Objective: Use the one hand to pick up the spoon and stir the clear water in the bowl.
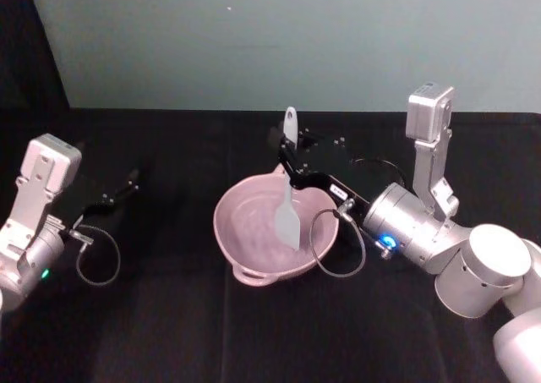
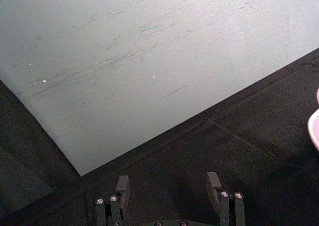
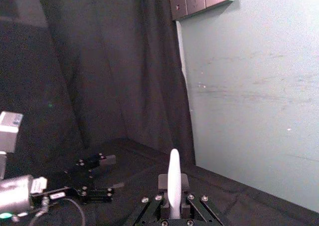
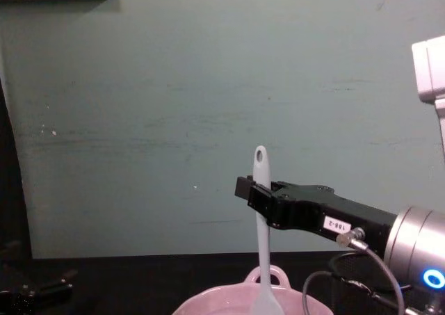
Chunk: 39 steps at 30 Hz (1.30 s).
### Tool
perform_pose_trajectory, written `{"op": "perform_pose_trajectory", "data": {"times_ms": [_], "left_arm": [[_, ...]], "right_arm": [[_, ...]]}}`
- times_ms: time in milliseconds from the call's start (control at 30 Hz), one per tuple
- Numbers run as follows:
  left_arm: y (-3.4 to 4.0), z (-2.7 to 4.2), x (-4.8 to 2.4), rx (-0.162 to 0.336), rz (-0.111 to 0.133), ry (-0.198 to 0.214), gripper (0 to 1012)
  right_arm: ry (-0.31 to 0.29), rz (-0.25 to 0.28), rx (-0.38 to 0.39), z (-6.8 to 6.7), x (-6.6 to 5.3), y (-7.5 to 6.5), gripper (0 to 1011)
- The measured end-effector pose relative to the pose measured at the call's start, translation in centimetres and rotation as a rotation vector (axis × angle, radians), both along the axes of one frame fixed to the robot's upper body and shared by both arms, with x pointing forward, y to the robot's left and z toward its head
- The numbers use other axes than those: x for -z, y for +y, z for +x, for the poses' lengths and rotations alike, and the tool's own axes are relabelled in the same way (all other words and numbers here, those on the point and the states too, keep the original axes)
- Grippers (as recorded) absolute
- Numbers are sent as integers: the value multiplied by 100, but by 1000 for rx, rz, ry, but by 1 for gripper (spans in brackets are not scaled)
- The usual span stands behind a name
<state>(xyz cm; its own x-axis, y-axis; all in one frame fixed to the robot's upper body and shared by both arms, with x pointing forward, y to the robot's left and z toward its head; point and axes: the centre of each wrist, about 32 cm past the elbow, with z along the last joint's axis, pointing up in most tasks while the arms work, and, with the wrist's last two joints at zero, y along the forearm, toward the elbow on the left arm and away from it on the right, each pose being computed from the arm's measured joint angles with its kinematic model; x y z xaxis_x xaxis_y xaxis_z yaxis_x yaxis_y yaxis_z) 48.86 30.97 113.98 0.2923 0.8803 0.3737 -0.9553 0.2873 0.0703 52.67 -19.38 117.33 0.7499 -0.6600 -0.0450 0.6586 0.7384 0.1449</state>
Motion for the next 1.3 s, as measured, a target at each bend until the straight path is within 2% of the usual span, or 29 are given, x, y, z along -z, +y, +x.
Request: {"op": "perform_pose_trajectory", "data": {"times_ms": [133, 467, 800, 900, 1100, 1233, 1300], "left_arm": [[0, 0, 0, 0, 0, 0, 1011], [0, 0, 0, 0, 0, 0, 1011], [0, 0, 0, 0, 0, 0, 1011], [0, 0, 0, 0, 0, 0, 1011], [0, 0, 0, 0, 0, 0, 1012], [0, 0, 0, 0, 0, 0, 1011], [0, 0, 0, 0, 0, 0, 1011]], "right_arm": [[21, 21, -19, -1, -56, -18, 117], [29, 70, -31, -24, -221, -111, 116], [1, 112, 13, -37, -394, -280, 116], [-21, 140, 51, -61, -480, -378, 116], [-33, 180, 115, -104, -561, -496, 116], [-34, 217, 197, -129, -589, -564, 116], [-28, 255, 286, -134, -579, -583, 116]]}}
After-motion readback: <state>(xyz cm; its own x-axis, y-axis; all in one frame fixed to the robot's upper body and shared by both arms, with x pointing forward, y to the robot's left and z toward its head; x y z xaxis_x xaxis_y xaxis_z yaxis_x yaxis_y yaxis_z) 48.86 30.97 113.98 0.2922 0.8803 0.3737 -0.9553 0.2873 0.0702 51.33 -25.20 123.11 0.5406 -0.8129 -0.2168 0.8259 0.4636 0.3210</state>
